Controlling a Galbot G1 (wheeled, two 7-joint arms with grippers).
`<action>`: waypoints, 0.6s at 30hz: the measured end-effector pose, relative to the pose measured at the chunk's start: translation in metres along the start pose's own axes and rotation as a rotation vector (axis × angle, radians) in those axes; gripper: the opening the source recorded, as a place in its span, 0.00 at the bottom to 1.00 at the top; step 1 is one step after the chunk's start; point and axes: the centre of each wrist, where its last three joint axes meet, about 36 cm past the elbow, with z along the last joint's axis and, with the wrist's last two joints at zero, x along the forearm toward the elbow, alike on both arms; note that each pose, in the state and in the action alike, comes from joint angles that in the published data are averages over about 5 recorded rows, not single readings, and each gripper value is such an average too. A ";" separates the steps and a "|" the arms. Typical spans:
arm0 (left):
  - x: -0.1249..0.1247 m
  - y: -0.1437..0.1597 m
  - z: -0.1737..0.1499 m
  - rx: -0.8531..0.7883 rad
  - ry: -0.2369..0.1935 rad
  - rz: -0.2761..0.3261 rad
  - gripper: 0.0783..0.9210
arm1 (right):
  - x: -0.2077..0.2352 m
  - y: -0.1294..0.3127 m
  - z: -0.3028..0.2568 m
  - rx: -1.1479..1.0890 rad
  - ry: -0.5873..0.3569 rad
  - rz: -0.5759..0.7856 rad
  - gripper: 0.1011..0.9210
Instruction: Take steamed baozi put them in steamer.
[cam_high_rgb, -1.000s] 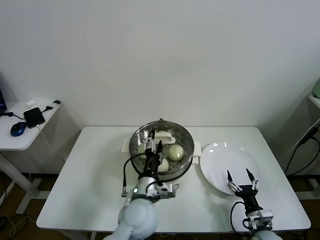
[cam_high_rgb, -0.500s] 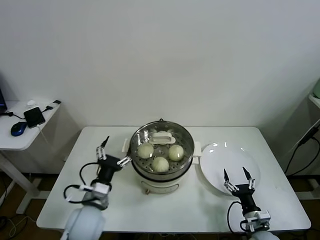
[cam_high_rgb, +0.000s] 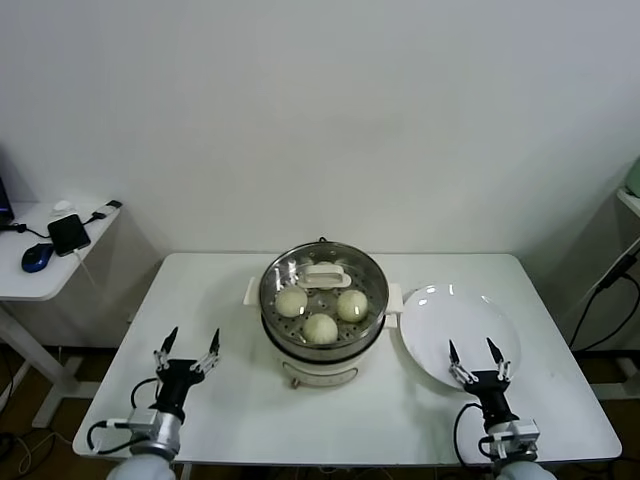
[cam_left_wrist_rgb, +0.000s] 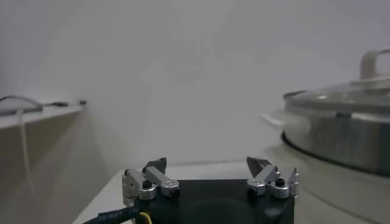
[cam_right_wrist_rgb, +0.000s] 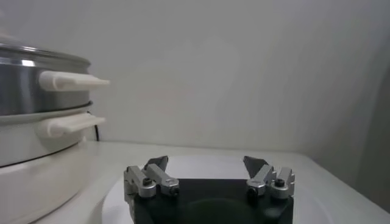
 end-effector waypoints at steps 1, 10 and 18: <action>0.002 0.001 0.005 0.008 0.002 -0.005 0.88 | 0.000 0.000 0.000 -0.001 0.003 0.000 0.88; 0.014 0.008 0.027 0.047 0.006 -0.027 0.88 | 0.000 0.002 -0.004 -0.010 0.017 0.005 0.88; 0.019 0.013 0.036 0.060 0.009 -0.042 0.88 | 0.001 0.002 -0.005 -0.018 0.023 0.008 0.88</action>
